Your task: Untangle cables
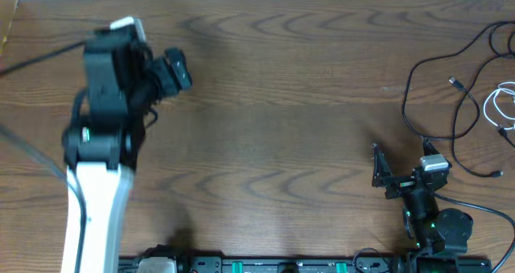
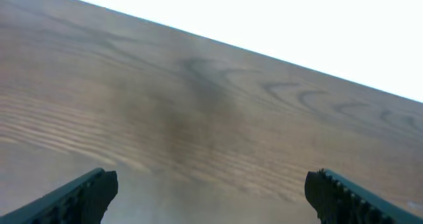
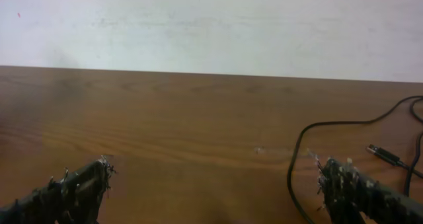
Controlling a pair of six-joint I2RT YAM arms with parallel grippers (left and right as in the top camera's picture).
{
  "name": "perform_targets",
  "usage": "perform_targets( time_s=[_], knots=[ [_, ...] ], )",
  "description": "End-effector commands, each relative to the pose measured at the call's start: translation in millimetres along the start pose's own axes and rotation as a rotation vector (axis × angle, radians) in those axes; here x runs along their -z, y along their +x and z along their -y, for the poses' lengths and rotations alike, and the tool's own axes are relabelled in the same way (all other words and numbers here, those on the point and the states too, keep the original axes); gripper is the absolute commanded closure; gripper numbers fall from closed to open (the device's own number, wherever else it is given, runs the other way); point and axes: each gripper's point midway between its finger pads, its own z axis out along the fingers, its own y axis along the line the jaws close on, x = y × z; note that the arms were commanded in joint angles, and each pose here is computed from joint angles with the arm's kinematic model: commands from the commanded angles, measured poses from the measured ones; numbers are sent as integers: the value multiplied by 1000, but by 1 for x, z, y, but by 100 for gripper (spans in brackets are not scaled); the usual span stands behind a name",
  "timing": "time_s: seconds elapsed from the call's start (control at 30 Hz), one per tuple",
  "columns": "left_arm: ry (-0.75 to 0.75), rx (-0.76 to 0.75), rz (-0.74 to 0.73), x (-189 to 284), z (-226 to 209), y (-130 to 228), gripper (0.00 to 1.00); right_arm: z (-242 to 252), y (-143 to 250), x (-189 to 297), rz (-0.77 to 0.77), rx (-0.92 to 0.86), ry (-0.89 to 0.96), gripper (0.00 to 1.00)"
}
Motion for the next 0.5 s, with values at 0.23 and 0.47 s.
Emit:
perform_targets(
  time_s=[0.23,0.47],
  knots=[
    [8,-224,360,44,-31,50,4,-2,0,0,1,-6,-10,1],
    [-26,-199,507,40,-64,104,4,-2,0,0,1,-6,-10,1]
  ],
)
